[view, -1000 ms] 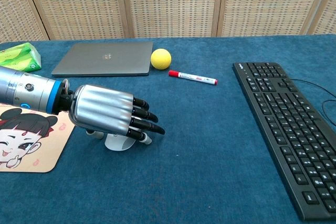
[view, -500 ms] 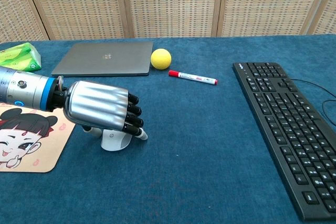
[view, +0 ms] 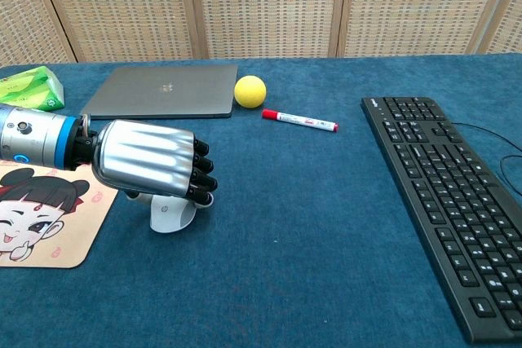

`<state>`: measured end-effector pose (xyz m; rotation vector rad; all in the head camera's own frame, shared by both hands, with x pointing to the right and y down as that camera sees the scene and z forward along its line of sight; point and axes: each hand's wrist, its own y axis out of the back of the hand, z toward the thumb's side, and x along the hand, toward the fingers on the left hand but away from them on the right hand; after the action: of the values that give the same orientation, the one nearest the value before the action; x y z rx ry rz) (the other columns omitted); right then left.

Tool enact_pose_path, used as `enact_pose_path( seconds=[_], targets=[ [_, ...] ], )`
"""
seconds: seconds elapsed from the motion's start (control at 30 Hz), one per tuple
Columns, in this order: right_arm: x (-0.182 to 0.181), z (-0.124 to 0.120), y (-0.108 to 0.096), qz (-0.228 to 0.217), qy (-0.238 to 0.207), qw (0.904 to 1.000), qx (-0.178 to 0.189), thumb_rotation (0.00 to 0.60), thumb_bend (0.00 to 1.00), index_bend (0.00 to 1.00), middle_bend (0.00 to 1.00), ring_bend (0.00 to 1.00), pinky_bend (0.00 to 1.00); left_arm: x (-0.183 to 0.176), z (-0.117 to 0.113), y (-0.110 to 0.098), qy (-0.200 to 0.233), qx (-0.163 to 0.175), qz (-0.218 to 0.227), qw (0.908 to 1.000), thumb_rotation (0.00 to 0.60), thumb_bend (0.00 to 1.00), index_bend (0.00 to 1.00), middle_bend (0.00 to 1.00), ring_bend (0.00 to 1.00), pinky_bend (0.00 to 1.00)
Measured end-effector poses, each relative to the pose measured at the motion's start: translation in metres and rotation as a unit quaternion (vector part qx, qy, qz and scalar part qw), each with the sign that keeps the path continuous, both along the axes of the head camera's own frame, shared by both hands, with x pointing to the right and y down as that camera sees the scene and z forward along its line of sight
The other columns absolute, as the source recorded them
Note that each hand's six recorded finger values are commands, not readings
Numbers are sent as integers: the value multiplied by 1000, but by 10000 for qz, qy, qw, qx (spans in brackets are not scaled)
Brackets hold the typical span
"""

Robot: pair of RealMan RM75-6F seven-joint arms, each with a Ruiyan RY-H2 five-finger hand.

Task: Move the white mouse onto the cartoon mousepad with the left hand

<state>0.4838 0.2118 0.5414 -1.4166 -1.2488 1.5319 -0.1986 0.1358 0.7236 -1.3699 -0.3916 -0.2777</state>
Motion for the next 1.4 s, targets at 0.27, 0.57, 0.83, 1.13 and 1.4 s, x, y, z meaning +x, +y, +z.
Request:
enact_pose_path(
  seconds=[0.27,0.57,0.83,1.13,1.4],
  targets=[
    [1,1,0,5,12,10000,-16,600,2,92,0,0,0,-9,-11,-5,151,-9,-39,9999,600,218,679,444,440,493],
    [-2,3,1,-43,99,9999,-35,600,2,92,0,0,0,-58,-42,-3,432,-175,-188,9987,600,211,683,444,440,492],
    [-8,7,3,-133,265,9995,-74,600,2,92,0,0,0,-125,-60,11,229,-327,-379,9985,600,209,683,443,440,493],
    [-11,14,6,-152,573,9981,-154,600,2,92,0,0,0,-182,-58,2,-582,-177,-854,9945,600,223,683,444,438,493],
    [-11,21,5,-98,749,9969,-215,600,2,92,0,0,0,-192,-46,-1,-1011,-212,-939,9902,600,229,683,443,437,493]
  ],
)
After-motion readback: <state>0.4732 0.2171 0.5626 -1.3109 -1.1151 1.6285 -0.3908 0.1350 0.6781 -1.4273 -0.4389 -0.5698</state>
